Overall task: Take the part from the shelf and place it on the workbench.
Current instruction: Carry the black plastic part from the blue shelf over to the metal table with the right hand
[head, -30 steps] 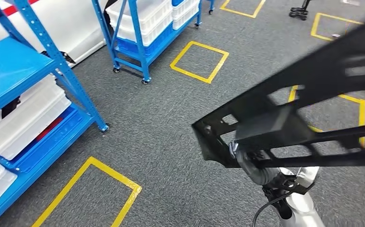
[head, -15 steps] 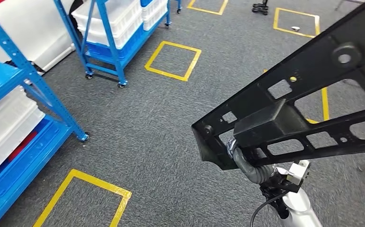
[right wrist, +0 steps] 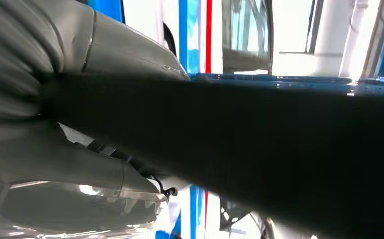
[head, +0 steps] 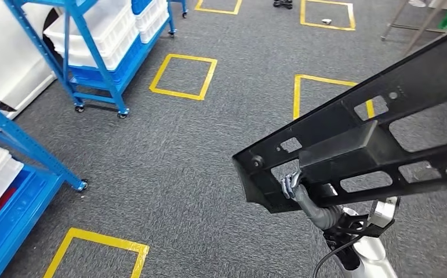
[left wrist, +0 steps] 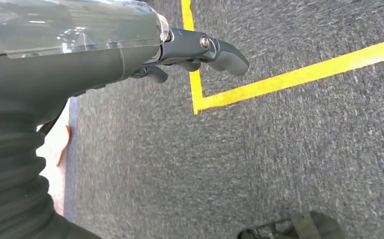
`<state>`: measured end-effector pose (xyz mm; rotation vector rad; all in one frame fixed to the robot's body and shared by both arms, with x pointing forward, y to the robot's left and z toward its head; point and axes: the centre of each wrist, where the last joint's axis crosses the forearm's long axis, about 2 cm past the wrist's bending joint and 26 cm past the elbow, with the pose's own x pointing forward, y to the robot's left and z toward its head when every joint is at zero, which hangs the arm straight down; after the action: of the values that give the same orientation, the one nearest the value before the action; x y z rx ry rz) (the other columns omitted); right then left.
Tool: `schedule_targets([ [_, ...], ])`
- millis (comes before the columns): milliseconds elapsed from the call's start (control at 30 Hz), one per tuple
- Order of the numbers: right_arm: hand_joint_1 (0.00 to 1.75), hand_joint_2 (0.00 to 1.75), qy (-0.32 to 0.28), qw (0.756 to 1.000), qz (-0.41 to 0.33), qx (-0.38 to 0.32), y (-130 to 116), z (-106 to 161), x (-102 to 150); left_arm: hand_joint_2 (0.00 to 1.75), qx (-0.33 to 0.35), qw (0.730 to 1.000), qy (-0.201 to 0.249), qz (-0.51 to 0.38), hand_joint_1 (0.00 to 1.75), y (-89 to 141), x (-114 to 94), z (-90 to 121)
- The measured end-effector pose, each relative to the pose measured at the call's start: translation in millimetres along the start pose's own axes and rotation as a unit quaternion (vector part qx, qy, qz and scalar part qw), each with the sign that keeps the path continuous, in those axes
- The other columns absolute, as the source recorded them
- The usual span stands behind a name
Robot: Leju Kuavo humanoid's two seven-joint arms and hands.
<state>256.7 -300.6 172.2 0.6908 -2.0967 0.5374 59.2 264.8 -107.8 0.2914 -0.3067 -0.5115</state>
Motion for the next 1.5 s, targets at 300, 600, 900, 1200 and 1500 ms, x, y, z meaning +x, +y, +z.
schedule_targets([
  [300, 1.75, 1.75, 0.086, 0.989, 0.122, -0.022, -2.8, 3.4, -1.4, 1.75, -0.001, 1.0, -0.002, 0.006, 0.0, -1.3, 1.0, 0.4],
  [600, 1.75, 1.75, 0.08, 0.987, 0.133, -0.036, -6.7, 6.5, 0.6, 1.75, -0.004, 1.0, 0.0, 0.007, 0.0, -2.9, 1.7, 0.9],
  [900, 1.75, 1.75, 0.054, 0.989, 0.131, -0.045, -8.9, 5.9, 2.1, 1.75, -0.002, 1.0, -0.006, 0.008, 0.0, -1.0, 6.8, -0.1],
  [1200, 1.75, 1.75, 0.099, 0.979, 0.17, -0.056, -11.0, 8.3, 0.1, 1.75, -0.002, 1.0, -0.003, 0.002, 0.0, -0.6, 4.8, -0.1],
  [1500, 1.75, 1.75, 0.066, 0.982, 0.156, -0.079, -14.5, 8.9, 3.0, 1.75, -0.001, 1.0, -0.003, 0.002, 0.0, -0.8, 3.4, 0.0],
])
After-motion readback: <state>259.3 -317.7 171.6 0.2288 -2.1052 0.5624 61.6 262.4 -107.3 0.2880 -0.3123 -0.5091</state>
